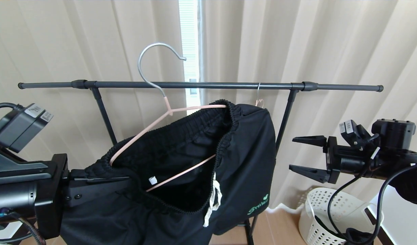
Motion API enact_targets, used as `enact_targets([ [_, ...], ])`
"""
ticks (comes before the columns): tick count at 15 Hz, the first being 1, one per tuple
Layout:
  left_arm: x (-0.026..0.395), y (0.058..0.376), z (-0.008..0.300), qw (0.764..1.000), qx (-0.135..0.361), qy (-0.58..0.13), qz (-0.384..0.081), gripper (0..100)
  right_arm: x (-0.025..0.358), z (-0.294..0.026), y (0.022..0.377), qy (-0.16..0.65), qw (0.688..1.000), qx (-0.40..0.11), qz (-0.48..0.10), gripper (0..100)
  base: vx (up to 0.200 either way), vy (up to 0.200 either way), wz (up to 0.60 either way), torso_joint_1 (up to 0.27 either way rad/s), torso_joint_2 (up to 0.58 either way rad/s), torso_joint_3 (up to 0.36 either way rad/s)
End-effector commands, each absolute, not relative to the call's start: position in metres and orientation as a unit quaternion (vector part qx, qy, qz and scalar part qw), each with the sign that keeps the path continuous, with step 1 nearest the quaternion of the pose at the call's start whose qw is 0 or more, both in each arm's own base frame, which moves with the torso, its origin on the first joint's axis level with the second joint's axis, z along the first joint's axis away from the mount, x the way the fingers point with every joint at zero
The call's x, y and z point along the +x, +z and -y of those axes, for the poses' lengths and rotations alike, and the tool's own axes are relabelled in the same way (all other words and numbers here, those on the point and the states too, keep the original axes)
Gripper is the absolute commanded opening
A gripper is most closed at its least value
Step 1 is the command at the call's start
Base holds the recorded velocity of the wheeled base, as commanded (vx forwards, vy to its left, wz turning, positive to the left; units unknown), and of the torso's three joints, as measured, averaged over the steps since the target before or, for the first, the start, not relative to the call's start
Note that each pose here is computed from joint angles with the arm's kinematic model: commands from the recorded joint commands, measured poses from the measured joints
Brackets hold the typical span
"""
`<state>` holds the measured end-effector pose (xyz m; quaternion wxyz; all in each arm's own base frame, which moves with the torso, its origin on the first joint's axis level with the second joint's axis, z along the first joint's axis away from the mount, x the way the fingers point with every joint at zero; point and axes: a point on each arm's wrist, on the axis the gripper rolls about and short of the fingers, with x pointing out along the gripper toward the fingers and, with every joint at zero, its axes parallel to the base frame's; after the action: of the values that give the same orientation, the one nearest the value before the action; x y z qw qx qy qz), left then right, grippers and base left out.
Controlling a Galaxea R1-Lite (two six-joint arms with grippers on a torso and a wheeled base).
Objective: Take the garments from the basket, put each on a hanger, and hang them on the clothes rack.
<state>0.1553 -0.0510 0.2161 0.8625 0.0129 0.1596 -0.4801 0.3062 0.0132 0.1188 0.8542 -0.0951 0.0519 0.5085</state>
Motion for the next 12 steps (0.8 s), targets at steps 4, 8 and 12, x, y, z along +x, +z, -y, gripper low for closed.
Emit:
enact_targets([
  [4,0.155,0.208,0.047,0.876,0.015,-0.449,-0.176,0,0.287,-0.047,0.147,0.477,0.87,-0.115,-0.043,100,0.0,0.0,0.0,0.0,0.0,0.0],
  [8,0.153,0.196,0.047,0.876,0.013,-0.44,-0.199,0,0.275,-0.059,0.163,0.459,0.883,-0.092,-0.044,100,0.0,0.0,0.0,0.0,0.0,0.0],
  [12,0.158,0.184,0.056,0.873,0.026,-0.428,-0.233,0,0.276,-0.06,0.161,0.455,0.885,-0.092,-0.049,100,0.0,0.0,0.0,0.0,0.0,0.0],
])
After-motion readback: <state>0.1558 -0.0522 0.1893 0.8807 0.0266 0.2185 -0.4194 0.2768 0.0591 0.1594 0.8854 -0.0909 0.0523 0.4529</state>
